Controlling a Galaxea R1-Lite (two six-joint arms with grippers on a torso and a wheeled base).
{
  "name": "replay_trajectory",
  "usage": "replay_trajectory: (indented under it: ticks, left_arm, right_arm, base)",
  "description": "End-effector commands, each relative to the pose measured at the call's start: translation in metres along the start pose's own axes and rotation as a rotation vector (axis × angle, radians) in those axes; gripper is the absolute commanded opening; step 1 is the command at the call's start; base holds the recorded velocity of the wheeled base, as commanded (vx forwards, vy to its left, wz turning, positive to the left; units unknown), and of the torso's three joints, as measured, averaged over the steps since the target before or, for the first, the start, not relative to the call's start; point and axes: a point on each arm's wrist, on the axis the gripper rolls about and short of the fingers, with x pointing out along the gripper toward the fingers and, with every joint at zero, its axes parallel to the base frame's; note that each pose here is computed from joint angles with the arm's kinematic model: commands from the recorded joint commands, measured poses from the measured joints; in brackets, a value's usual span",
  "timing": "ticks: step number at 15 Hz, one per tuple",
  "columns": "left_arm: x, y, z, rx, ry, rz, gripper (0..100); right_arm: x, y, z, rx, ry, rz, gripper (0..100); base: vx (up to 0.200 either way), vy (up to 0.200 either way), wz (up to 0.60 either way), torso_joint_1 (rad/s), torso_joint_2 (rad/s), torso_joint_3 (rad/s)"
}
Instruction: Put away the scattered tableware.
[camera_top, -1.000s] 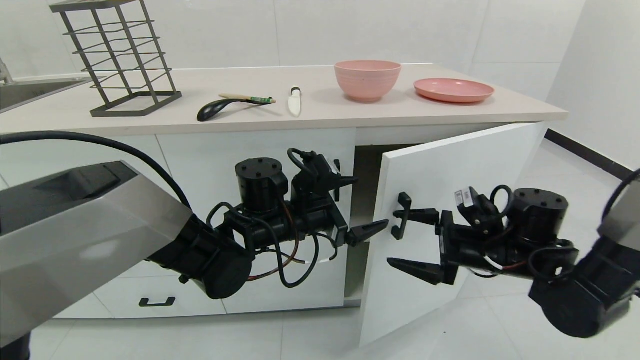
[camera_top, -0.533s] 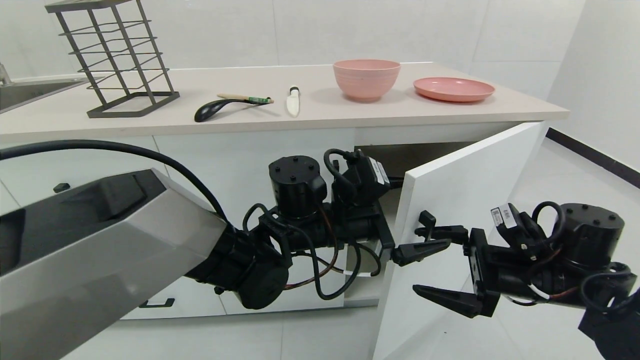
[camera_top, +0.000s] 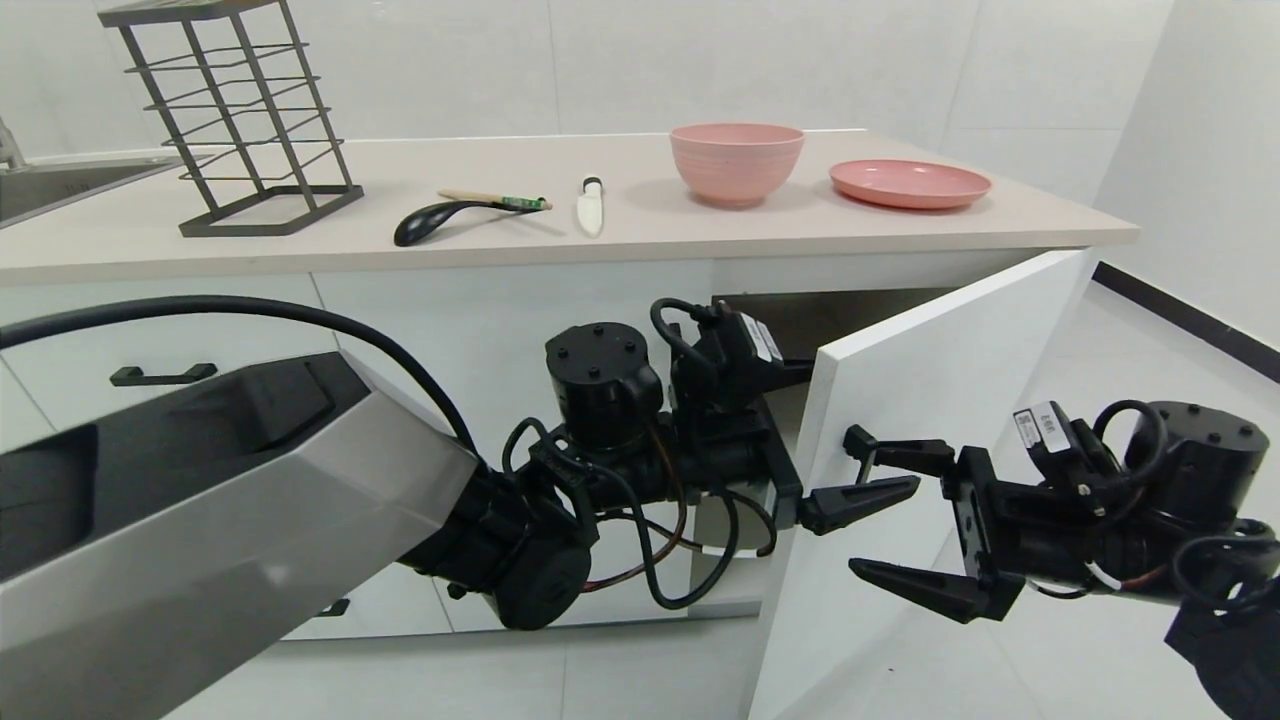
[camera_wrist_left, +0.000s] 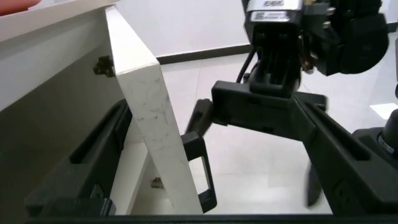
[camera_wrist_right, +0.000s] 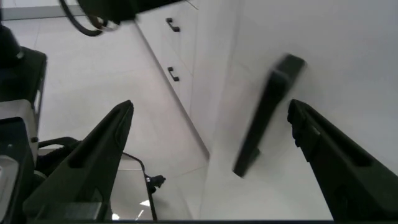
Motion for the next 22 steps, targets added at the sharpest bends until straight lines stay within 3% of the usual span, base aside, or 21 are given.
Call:
replay_trajectory:
  ticks: [1, 5, 7, 10, 14, 15, 17, 18, 19, 22]
  left_arm:
    - [0.001, -0.001, -0.002, 0.0, -0.004, -0.004, 100]
    - [0.002, -0.001, -0.009, -0.016, 0.015, 0.009, 100]
    - [0.003, 0.001, -0.014, -0.028, 0.03, 0.062, 100]
    - [0.007, 0.006, -0.018, -0.02, 0.029, 0.127, 100]
    - [0.01, 0.006, -0.027, -0.023, 0.036, 0.134, 100]
    - [0.011, 0.004, -0.03, -0.028, 0.041, 0.128, 100]
    - [0.015, -0.005, -0.034, -0.037, 0.053, 0.099, 100]
    - [0.019, -0.015, -0.036, -0.043, 0.058, 0.071, 100]
    - [0.023, -0.023, -0.037, -0.05, 0.06, 0.049, 100]
    - [0.039, -0.046, -0.036, -0.058, 0.048, -0.012, 100]
  right_arm:
    - [-0.01, -0.008, -0.012, 0.05, 0.034, -0.068, 100]
    - [-0.022, -0.009, -0.015, 0.049, 0.047, -0.112, 100]
    - [-0.036, 0.015, -0.003, 0.032, 0.044, -0.127, 100]
    - [-0.059, 0.05, 0.009, -0.011, 0.04, -0.154, 100]
    - [-0.07, 0.069, 0.034, -0.138, -0.025, -0.172, 100]
    - [-0.074, 0.078, 0.049, -0.221, -0.068, -0.177, 100]
    - [-0.072, 0.09, 0.078, -0.366, -0.164, -0.127, 100]
    - [-0.072, 0.091, 0.111, -0.507, -0.259, -0.121, 100]
    - [-0.073, 0.089, 0.127, -0.569, -0.295, -0.135, 100]
    - [-0.075, 0.085, 0.142, -0.626, -0.324, -0.157, 100]
  base:
    - [0.0, 0.0, 0.0, 0.0, 0.0, 0.0]
    - [0.0, 0.0, 0.0, 0.0, 0.0, 0.0]
    - [0.0, 0.0, 0.0, 0.0, 0.0, 0.0]
    - [0.0, 0.0, 0.0, 0.0, 0.0, 0.0]
    - [0.0, 0.0, 0.0, 0.0, 0.0, 0.0]
    - [0.0, 0.0, 0.0, 0.0, 0.0, 0.0]
    - [0.0, 0.0, 0.0, 0.0, 0.0, 0.0]
    - [0.0, 0.0, 0.0, 0.0, 0.0, 0.0]
    - [0.0, 0.0, 0.0, 0.0, 0.0, 0.0]
    - [0.0, 0.0, 0.0, 0.0, 0.0, 0.0]
